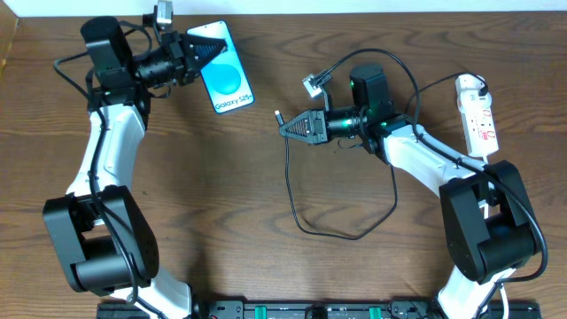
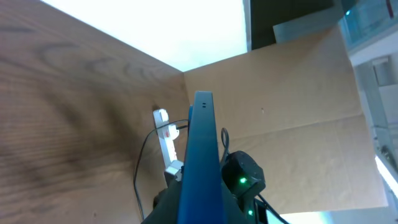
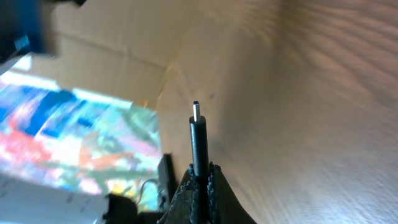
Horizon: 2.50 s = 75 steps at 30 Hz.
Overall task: Plug charger to phone and switch on socket
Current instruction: 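Lift the plug with the right gripper toward the phone's bottom port, then insert the plug upward into the phone's port with the right gripper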
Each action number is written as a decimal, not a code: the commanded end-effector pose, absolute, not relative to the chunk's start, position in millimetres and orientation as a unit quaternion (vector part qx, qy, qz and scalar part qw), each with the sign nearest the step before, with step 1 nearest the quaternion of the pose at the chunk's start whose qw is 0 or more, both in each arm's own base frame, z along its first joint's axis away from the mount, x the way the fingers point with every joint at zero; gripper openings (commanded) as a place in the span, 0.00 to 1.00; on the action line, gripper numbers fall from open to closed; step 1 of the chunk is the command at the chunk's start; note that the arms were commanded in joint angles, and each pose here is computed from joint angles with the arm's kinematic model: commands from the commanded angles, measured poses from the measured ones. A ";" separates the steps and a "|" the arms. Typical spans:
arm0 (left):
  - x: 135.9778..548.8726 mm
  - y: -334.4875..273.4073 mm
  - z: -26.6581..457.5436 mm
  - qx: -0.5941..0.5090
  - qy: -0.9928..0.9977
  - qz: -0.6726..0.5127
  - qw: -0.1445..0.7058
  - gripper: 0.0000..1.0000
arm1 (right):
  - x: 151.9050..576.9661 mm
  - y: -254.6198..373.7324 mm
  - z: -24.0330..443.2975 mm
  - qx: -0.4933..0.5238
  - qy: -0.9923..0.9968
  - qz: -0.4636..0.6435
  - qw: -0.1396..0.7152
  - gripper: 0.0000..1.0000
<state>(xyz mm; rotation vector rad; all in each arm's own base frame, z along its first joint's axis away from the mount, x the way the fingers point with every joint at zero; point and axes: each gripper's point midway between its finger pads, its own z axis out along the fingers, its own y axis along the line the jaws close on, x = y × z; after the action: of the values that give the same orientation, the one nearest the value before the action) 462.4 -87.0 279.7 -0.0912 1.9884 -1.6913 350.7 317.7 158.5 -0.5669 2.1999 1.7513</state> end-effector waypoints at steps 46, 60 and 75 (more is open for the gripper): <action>470.7 -125.9 355.0 0.001 0.667 -0.667 0.333 0.07 | 338.4 323.5 275.1 -0.215 0.644 0.724 0.123 0.01; 470.8 -125.8 354.9 0.000 0.667 -0.667 0.333 0.07 | 332.3 323.0 278.0 -0.254 0.629 0.720 0.146 0.01; 471.2 -126.4 352.3 -0.004 0.670 -0.667 0.327 0.07 | 321.1 333.6 272.0 -0.283 0.623 0.715 0.146 0.01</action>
<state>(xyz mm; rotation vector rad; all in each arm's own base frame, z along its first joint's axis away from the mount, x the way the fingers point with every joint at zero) 471.7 -126.5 344.4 -0.0245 1.7701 -1.7496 322.5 332.3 270.4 -0.7757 1.8268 2.0823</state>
